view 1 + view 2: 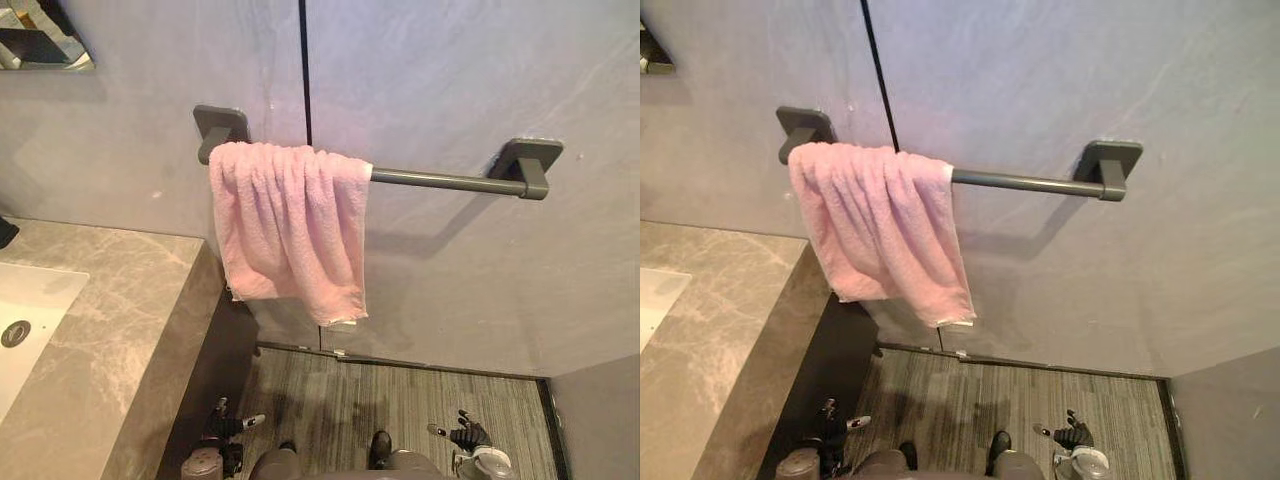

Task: Organize washtable

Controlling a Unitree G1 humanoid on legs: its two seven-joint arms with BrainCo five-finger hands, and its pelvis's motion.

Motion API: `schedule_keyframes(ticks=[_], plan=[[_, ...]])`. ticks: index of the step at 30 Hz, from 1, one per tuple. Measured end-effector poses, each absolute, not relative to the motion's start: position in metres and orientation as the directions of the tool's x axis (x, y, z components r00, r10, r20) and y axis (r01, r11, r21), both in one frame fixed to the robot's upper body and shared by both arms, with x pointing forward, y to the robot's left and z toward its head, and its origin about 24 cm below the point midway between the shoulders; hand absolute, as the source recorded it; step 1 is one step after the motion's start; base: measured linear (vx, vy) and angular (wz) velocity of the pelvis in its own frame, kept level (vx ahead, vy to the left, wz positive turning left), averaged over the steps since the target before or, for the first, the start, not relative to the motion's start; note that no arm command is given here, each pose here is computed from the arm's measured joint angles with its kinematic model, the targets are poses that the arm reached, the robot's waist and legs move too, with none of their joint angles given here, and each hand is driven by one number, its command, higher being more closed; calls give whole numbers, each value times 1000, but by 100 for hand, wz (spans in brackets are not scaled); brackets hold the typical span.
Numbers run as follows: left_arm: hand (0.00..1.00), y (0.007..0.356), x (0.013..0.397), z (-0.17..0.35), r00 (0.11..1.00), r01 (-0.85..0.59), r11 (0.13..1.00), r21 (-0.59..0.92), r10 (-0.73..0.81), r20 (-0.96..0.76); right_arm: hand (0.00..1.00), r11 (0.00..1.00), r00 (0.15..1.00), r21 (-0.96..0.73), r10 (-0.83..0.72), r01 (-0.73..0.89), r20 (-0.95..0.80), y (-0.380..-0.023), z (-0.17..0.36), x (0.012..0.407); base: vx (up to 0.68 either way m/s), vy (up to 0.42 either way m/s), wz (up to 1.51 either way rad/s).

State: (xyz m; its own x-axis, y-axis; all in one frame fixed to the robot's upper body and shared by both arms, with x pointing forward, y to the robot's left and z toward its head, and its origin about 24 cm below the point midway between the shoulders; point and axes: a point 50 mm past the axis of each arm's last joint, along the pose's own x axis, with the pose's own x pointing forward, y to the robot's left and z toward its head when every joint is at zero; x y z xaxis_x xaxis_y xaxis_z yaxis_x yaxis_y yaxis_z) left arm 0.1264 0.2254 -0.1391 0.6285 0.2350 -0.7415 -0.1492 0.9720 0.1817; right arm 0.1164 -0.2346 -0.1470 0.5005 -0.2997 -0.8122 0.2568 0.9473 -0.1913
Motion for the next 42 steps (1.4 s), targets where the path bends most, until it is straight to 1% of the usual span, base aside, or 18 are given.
schedule_keyframes(ticks=[2,4,5,6,8,9,11,13,20,21,25,34,38,41,42], plan=[[0,226,129,-137,639,-156,970,188,244,-730,0,946,499,-200,-307,257,-811,-238,-146,116,0,0,0],[0,226,137,-131,670,-167,967,191,253,-698,0,945,501,-203,-309,256,-808,-239,-146,116,9,4,7],[0,226,147,-124,708,-172,967,188,254,-659,0,947,503,-206,-307,246,-808,-239,-146,117,7,3,12],[0,226,150,-120,726,-177,967,185,255,-639,0,949,505,-207,-304,239,-808,-238,-146,117,4,0,13],[0,227,166,-96,812,-214,963,162,268,-519,0,951,511,-208,-299,229,-806,-237,-145,119,6,-2,10],[0,227,169,-91,826,-218,963,158,268,-496,0,951,513,-208,-299,229,-805,-237,-145,119,5,-1,8],[0,226,179,-67,886,-235,964,125,266,-381,0,950,521,-212,-304,230,-797,-237,-144,121,0,0,0],[0,225,184,-55,910,-242,964,113,266,-318,0,949,540,-223,-312,224,-782,-238,-141,127,0,0,0],[0,223,202,-13,956,-257,962,86,266,-119,0,951,555,-240,-309,196,-773,-238,-139,131,0,0,0],[0,223,206,-1,962,-262,961,83,268,-62,0,952,556,-243,-307,189,-772,-238,-139,131,0,0,0],[0,225,212,19,963,-271,958,90,269,37,0,954,559,-245,-300,174,-773,-236,-139,132,-22,8,-4],[0,227,231,40,963,-253,960,121,238,128,0,954,584,-251,-300,165,-755,-239,-135,137,-31,5,-9],[0,234,241,54,961,-241,956,166,211,176,0,961,596,-254,-270,113,-757,-238,-134,140,-8,-1,-5],[0,237,243,57,958,-251,952,175,219,186,0,960,595,-258,-273,112,-756,-240,-133,140,9,6,-4],[100,237,243,57,959,-248,952,181,215,184,0,959,596,-259,-273,112,-755,-240,-133,140,5,10,-3]])
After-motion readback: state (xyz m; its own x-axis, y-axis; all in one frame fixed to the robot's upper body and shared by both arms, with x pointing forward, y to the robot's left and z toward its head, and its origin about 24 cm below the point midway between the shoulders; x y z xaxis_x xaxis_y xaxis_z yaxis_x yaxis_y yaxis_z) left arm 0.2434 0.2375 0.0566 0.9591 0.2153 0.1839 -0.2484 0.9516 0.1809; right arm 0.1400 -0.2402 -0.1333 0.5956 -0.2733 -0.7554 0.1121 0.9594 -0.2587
